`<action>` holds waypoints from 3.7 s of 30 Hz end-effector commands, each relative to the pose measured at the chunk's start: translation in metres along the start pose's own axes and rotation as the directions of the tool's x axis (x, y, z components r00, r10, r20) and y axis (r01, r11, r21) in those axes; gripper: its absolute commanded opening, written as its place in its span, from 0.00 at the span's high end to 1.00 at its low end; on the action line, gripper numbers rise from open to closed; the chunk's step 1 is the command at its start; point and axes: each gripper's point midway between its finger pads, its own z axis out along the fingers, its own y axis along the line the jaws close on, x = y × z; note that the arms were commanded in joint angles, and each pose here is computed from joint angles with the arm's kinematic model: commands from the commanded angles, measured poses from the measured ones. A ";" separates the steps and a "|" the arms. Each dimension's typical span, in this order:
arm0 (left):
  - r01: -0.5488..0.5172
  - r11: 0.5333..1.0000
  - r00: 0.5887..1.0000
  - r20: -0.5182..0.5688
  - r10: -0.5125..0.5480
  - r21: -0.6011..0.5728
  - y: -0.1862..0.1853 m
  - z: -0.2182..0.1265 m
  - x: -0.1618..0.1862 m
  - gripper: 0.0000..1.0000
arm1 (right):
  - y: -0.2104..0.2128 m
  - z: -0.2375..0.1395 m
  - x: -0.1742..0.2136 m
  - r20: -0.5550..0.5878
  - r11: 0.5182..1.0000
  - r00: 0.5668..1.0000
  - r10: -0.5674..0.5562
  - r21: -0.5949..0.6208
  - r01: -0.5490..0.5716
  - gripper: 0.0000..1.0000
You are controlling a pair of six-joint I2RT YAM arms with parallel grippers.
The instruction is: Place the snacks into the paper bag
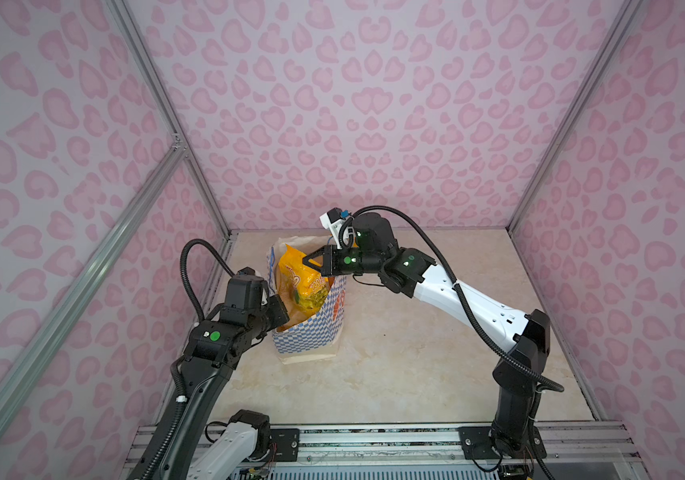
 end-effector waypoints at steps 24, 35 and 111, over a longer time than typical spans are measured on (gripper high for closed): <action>-0.014 1.000 1.000 0.012 0.014 -0.004 -0.003 -0.004 -0.007 0.89 | -0.044 0.033 0.093 -0.361 0.943 0.914 -0.186 0.196 0.269 1.00; -0.007 1.000 1.000 0.021 0.007 -0.002 -0.004 -0.009 -0.010 0.89 | -0.076 0.027 0.073 -0.336 0.902 0.925 -0.176 0.320 0.288 0.82; 0.005 0.904 1.000 0.013 -0.012 0.428 -0.107 -0.053 -0.114 0.01 | -0.024 0.045 -0.051 0.063 0.990 0.988 0.141 0.014 -0.142 0.13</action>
